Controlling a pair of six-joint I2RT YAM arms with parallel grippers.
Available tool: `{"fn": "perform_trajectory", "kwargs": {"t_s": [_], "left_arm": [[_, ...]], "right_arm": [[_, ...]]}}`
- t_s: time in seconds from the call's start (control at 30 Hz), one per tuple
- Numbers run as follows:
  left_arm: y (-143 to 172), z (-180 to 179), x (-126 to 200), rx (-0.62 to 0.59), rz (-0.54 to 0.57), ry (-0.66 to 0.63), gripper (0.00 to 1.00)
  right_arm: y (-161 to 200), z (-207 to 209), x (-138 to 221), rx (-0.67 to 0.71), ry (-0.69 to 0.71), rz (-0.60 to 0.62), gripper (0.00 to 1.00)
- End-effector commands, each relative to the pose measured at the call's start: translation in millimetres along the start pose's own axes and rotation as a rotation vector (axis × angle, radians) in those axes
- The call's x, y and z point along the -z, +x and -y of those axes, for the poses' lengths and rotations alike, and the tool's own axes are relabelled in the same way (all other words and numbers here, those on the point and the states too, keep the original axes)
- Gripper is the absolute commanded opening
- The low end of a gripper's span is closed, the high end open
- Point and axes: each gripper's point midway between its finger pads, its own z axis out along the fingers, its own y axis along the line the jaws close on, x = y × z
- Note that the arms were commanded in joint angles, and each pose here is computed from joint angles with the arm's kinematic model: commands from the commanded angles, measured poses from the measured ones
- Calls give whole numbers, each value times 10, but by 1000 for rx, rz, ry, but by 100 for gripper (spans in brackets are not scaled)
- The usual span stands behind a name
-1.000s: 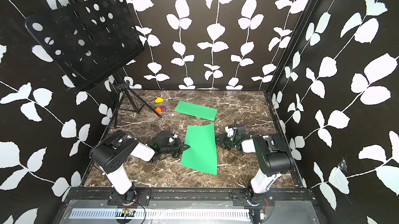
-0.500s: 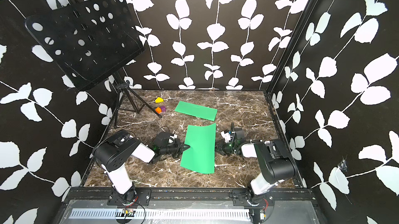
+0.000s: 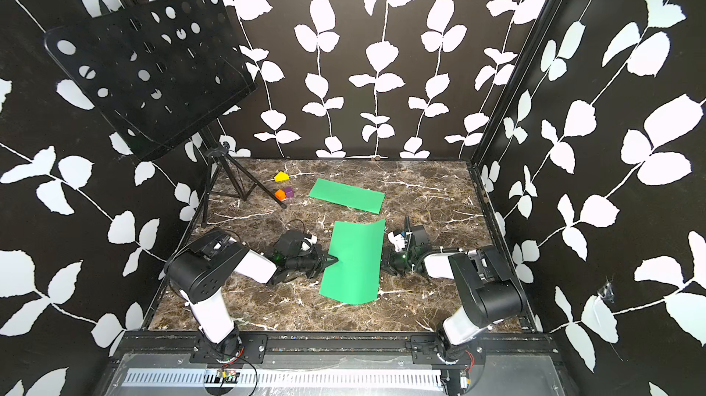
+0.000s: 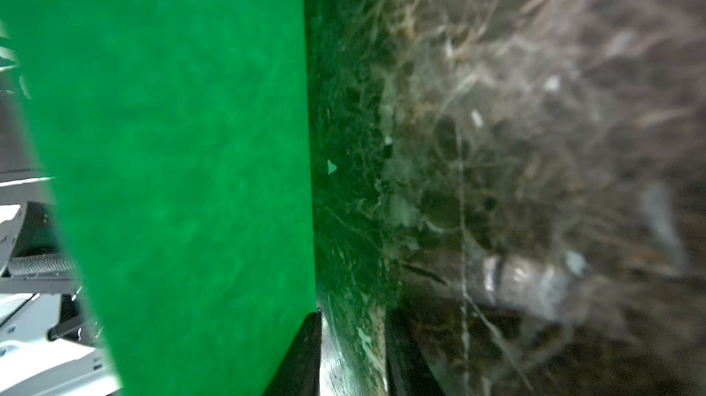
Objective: Fold the rectangular paper in half along the long edge
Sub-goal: Fold the paper at the center of the board.
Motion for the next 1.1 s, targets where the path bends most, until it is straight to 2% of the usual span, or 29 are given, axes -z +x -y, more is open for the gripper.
{"fn": "perform_trajectory", "kwargs": {"t_s": [0.0, 0.37, 0.53, 0.63, 0.9, 1.07], "left_arm": [[132, -489, 43, 28, -32, -183, 0], [108, -540, 74, -10, -17, -227, 0], [105, -558, 49, 29, -16, -218, 0], [96, -552, 32, 36, -13, -208, 0], [88, -509, 13, 21, -20, -198, 0], [95, -503, 7, 27, -24, -189, 0]], "right_arm": [[-128, -156, -21, 23, -19, 35, 31], [-147, -302, 0, 14, -56, 67, 41], [-83, -412, 11, 23, -101, 63, 53], [-40, -400, 27, 30, -84, 69, 55], [-11, -475, -166, 51, -75, 35, 56], [-25, -461, -297, 46, -76, 27, 45]]}}
